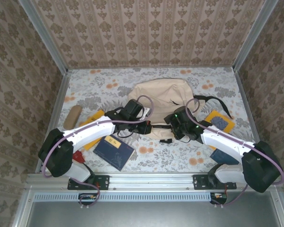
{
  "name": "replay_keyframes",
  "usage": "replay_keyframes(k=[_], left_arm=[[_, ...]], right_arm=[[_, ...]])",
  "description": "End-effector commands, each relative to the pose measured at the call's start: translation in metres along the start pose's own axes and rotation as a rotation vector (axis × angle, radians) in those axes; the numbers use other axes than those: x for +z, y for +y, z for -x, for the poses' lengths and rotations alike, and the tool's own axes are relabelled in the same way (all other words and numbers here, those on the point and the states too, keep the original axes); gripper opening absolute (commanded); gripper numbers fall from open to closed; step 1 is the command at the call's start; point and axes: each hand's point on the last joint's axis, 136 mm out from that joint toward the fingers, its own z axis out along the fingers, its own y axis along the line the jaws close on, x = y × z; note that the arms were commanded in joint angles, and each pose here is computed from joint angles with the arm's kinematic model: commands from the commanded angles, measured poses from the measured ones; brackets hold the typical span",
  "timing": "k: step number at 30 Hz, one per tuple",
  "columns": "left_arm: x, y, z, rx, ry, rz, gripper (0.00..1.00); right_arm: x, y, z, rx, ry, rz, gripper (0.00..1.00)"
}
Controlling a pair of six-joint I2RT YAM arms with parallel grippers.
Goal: Pack the student bag
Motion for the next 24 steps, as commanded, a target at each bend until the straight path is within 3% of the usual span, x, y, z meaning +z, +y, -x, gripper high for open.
replay_keyframes(k=[1, 7, 14, 18, 24], left_arm=[[-0.005, -0.007, -0.002, 0.042, -0.011, -0.023, 0.00], [-0.007, 0.007, -0.004, 0.038, -0.001, 0.038, 0.00], [-0.027, 0.056, -0.001, -0.025, -0.007, 0.189, 0.00], [-0.037, 0.081, 0.007, -0.057, -0.018, 0.228, 0.00], [-0.038, 0.102, 0.023, -0.069, -0.022, 0.234, 0.00]], right_arm=[[0.006, 0.000, 0.012, 0.049, -0.073, 0.012, 0.65], [0.015, -0.005, 0.014, 0.060, -0.086, -0.006, 0.42], [0.010, -0.032, 0.025, 0.029, -0.155, -0.107, 0.23], [0.010, -0.044, 0.025, -0.011, -0.155, -0.155, 0.15], [0.010, -0.056, 0.029, -0.071, -0.172, -0.204, 0.14]])
